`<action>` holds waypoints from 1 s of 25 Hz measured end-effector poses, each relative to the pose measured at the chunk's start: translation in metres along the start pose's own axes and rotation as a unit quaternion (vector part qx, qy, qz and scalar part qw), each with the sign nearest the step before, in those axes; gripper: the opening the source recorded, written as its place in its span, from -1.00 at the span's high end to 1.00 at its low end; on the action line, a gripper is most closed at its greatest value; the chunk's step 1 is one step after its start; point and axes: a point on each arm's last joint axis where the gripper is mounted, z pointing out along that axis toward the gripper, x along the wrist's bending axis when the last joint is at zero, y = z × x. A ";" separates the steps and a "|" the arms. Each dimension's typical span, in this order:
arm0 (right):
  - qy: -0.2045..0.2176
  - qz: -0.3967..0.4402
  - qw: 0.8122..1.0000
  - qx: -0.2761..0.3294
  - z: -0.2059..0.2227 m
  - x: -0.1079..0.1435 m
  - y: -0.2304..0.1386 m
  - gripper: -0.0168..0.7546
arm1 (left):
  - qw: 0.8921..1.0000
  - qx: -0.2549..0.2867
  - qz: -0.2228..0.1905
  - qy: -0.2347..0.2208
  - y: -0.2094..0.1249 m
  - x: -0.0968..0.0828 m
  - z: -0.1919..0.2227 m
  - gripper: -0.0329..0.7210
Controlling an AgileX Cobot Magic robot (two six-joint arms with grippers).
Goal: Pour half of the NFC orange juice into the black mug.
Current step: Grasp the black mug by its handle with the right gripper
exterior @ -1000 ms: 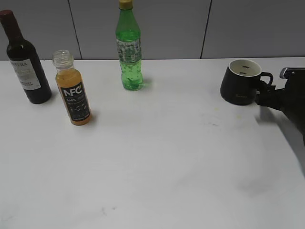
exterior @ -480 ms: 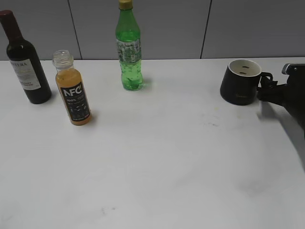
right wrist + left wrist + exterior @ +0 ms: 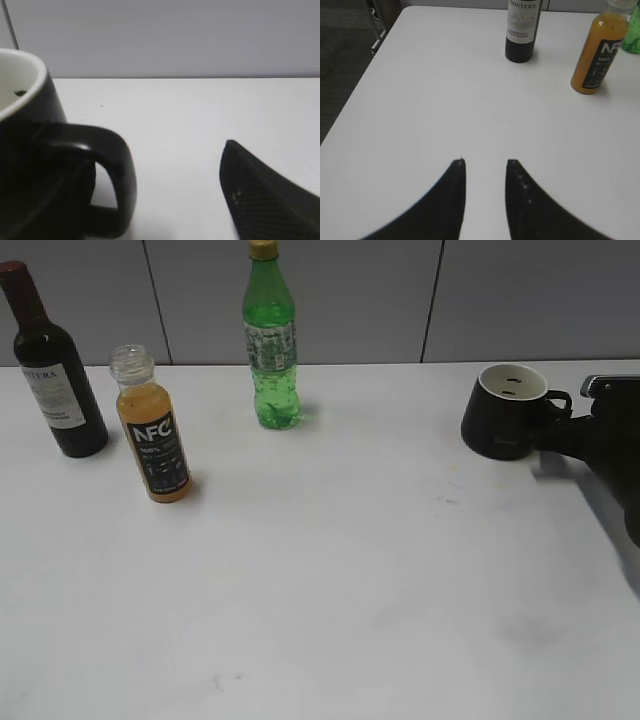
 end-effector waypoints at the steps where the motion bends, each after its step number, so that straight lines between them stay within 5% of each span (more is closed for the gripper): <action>1: 0.000 0.000 1.000 -0.002 0.001 0.000 0.000 -0.59 | 1.000 0.000 0.000 0.000 0.000 0.000 0.000 0.33; 13: 0.011 0.001 1.000 -0.005 0.006 0.000 -0.003 -0.49 | 1.000 0.000 0.000 0.000 0.000 0.000 0.000 0.33; 22: 0.041 -0.010 0.999 -0.013 0.010 0.004 0.000 0.70 | 1.000 0.000 0.000 0.000 0.000 0.000 0.000 0.33; 25: 0.041 -0.012 0.999 -0.013 0.011 0.004 0.000 0.87 | 1.000 0.000 0.000 0.000 0.000 0.000 0.000 0.33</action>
